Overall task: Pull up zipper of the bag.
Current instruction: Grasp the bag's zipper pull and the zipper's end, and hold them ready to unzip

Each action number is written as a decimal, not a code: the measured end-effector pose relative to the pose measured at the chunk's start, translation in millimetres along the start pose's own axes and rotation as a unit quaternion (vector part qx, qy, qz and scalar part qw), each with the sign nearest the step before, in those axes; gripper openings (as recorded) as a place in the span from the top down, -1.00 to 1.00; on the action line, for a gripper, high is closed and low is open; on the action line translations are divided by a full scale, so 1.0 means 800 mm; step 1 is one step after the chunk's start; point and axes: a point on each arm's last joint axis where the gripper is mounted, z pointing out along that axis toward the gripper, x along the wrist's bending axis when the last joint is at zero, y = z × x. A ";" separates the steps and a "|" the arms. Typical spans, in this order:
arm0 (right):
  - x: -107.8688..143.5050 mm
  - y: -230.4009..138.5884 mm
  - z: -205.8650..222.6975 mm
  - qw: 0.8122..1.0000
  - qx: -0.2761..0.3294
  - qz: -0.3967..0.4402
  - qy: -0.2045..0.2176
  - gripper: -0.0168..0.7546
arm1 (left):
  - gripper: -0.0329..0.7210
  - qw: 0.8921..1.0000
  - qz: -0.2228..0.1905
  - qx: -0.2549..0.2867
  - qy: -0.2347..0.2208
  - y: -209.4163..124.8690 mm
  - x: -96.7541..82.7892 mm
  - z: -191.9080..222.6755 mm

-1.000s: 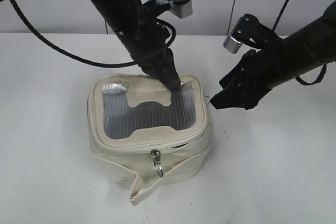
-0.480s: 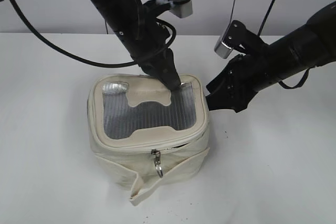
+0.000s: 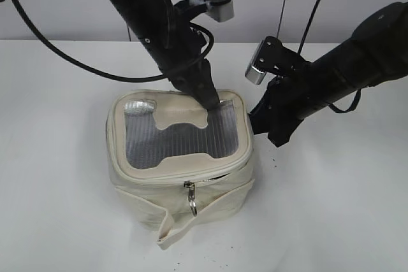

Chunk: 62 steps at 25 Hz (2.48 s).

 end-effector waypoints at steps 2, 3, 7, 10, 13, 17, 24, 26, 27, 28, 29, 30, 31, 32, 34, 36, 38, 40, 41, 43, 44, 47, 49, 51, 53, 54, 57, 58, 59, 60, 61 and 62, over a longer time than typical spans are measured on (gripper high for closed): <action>0.003 0.001 -0.008 1.000 0.015 0.011 0.002 0.94 | 0.78 1.000 0.000 0.000 0.000 0.000 0.000 0.000; 0.004 0.001 -0.012 1.000 0.021 0.017 0.005 0.94 | 0.78 1.000 0.000 0.000 0.000 0.000 0.000 0.000; 0.015 0.006 -0.025 0.998 0.029 0.032 0.034 0.94 | 0.78 1.000 0.000 0.000 -0.001 0.000 0.000 0.000; 0.023 0.008 -0.030 0.996 0.038 0.058 0.061 0.94 | 0.78 1.000 -0.003 0.000 -0.001 0.000 0.000 0.000; 0.028 0.008 -0.038 0.994 0.070 0.071 0.054 0.94 | 0.79 1.000 -0.011 -0.001 -0.002 0.000 0.000 0.000; 0.041 0.019 -0.057 0.993 0.090 0.070 0.039 0.94 | 0.79 1.000 -0.025 -0.001 -0.004 0.000 -0.001 0.000; 0.081 0.035 -0.060 0.988 0.141 0.057 0.020 0.94 | 0.80 0.999 -0.043 0.006 -0.018 -0.001 -0.005 0.001; 0.094 0.037 -0.060 0.987 0.150 0.057 0.016 0.94 | 0.80 0.999 -0.047 0.008 -0.026 -0.001 -0.008 0.002; 0.099 0.037 -0.061 0.986 0.154 0.060 0.014 0.94 | 0.80 0.998 -0.047 0.010 -0.028 -0.001 -0.009 0.002; 0.103 0.037 -0.064 0.986 0.156 0.064 0.009 0.94 | 0.80 0.998 -0.048 0.011 -0.031 -0.001 -0.010 0.002; 0.109 0.038 -0.066 0.985 0.158 0.063 0.006 0.94 | 0.80 0.998 -0.049 0.012 -0.034 0.000 -0.011 0.003; 0.113 0.038 -0.069 0.985 0.159 0.064 0.002 0.94 | 0.80 0.998 -0.049 0.013 -0.036 0.000 -0.012 0.003; 0.116 0.038 -0.072 0.985 0.161 0.066 -0.003 0.94 | 0.80 0.998 -0.051 0.013 -0.038 0.000 -0.013 0.003; 0.118 0.037 -0.076 0.984 0.161 0.070 -0.007 0.94 | 0.80 0.998 -0.055 0.013 -0.038 0.000 -0.013 0.004; 0.123 0.033 -0.081 0.983 0.163 0.078 -0.011 0.94 | 0.80 0.997 -0.068 0.012 -0.038 0.000 -0.013 0.004; 0.126 0.028 -0.083 0.982 0.165 0.086 -0.017 0.94 | 0.80 0.996 -0.075 0.010 -0.037 0.001 -0.013 0.005; 0.126 0.024 -0.083 0.982 0.165 0.092 -0.022 0.94 | 0.80 0.996 -0.084 0.008 -0.035 0.001 -0.014 0.006; 0.127 0.022 -0.082 0.981 0.164 0.095 -0.024 0.94 | 0.80 0.995 -0.097 0.007 -0.033 0.001 -0.013 0.007; 0.127 0.022 -0.082 0.982 0.164 0.096 -0.024 0.94 | 0.80 0.994 -0.101 0.006 -0.033 0.002 -0.013 0.007; 0.129 0.024 -0.085 0.982 0.159 0.095 -0.026 0.94 | 0.80 0.993 -0.112 0.004 -0.031 0.003 -0.013 0.006; 0.130 0.025 -0.089 0.983 0.155 0.093 -0.028 0.94 | 0.80 0.993 -0.116 0.004 -0.031 0.004 -0.013 0.006; 0.137 0.028 -0.102 0.985 0.149 0.085 -0.028 0.94 | 0.80 0.993 -0.118 0.007 -0.023 0.010 -0.010 0.002; 0.143 0.028 -0.110 0.985 0.153 0.082 -0.022 0.94 | 0.80 0.993 -0.116 0.007 -0.015 0.013 -0.007 0.000; 0.152 0.024 -0.119 0.982 0.168 0.085 -0.004 0.94 | 0.80 0.993 -0.120 0.004 0.003 0.016 -0.003 -0.005; 0.156 0.026 -0.126 0.983 0.162 0.089 0.000 0.94 | 0.80 0.991 -0.131 0.001 0.012 0.017 0.000 -0.007; 0.158 0.026 -0.127 0.983 0.159 0.092 0.005 0.94 | 0.80 0.991 -0.136 0.000 0.015 0.017 0.001 -0.007; 0.168 0.028 -0.126 0.983 0.160 0.087 0.017 0.94 | 0.81 0.990 -0.141 0.000 0.016 0.017 0.001 -0.007; 0.176 0.029 -0.123 0.983 0.164 0.076 0.025 0.94 | 0.81 0.990 -0.142 0.000 0.016 0.017 0.001 -0.007; 0.183 0.030 -0.120 0.983 0.167 0.067 0.031 0.94 | 0.81 0.990 -0.142 0.000 0.016 0.017 0.001 -0.007; 0.193 0.033 -0.116 0.984 0.167 0.054 0.037 0.94 | 0.81 0.990 -0.142 0.000 0.016 0.017 0.001 -0.007; 0.203 0.037 -0.113 0.985 0.164 0.041 0.041 0.94 | 0.81 0.990 -0.142 0.000 0.015 0.017 0.001 -0.007; 0.211 0.042 -0.110 0.986 0.158 0.029 0.043 0.94 | 0.81 0.990 -0.142 0.001 0.015 0.017 0.001 -0.007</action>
